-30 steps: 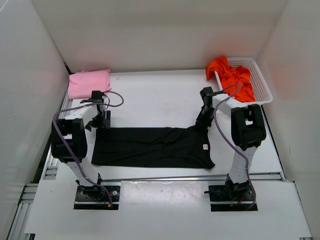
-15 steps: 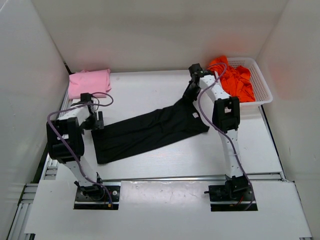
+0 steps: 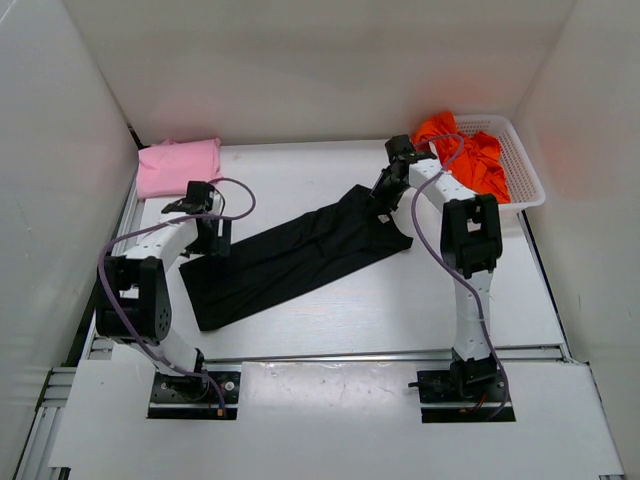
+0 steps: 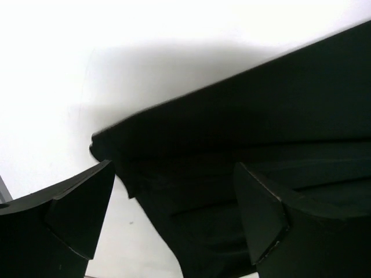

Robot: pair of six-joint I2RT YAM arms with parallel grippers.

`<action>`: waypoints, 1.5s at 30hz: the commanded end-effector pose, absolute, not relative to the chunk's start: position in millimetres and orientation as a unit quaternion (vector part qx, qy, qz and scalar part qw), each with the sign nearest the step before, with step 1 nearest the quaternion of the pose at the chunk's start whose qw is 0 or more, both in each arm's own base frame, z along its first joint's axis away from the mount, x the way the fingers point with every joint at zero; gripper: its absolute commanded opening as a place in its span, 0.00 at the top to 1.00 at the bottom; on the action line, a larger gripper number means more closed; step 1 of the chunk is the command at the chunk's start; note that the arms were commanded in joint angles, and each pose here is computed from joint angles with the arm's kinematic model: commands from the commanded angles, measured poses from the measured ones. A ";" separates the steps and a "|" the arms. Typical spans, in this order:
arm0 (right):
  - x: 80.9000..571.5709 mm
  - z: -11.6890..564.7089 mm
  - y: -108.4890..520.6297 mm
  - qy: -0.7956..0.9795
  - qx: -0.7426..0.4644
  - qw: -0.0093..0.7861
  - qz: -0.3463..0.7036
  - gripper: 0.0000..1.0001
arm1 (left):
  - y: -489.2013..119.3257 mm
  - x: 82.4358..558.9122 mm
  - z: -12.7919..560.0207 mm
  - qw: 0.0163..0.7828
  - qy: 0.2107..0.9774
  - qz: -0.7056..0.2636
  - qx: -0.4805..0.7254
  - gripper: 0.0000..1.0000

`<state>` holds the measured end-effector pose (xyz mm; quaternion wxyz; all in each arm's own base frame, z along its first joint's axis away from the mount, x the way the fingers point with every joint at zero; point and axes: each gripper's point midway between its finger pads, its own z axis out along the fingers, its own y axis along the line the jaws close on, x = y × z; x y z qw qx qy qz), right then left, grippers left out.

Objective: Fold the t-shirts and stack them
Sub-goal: Rotate the tshirt 90 degrees

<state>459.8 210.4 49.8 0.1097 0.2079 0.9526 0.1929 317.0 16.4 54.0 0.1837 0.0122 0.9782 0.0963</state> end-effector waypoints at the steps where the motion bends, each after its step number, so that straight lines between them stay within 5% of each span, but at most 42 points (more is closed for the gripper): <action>1: 449.0 91.6 204.5 0.948 0.187 0.146 0.210 0.65 | -14.2 352.7 80.7 0.235 0.970 0.053 0.036 0.07; 9: 413.4 71.0 180.8 0.956 0.210 0.121 0.167 0.66 | -79.3 353.2 49.5 0.180 0.978 -0.043 0.101 0.18; 18: 388.0 63.8 170.7 0.961 0.204 0.107 0.151 0.66 | -83.2 358.4 34.4 0.169 0.977 0.027 0.127 0.29; 30: 379.2 56.1 168.1 0.963 0.205 0.098 0.146 0.66 | -80.2 287.0 13.7 0.118 0.980 0.032 0.159 0.29; 39: 378.7 53.9 168.0 0.963 0.205 0.098 0.146 0.66 | -90.8 291.2 43.6 0.146 0.976 0.009 0.163 0.26; 45: 376.6 42.0 167.5 0.963 0.210 0.078 0.148 0.66 | -61.8 269.8 21.7 0.094 0.979 0.077 0.162 0.26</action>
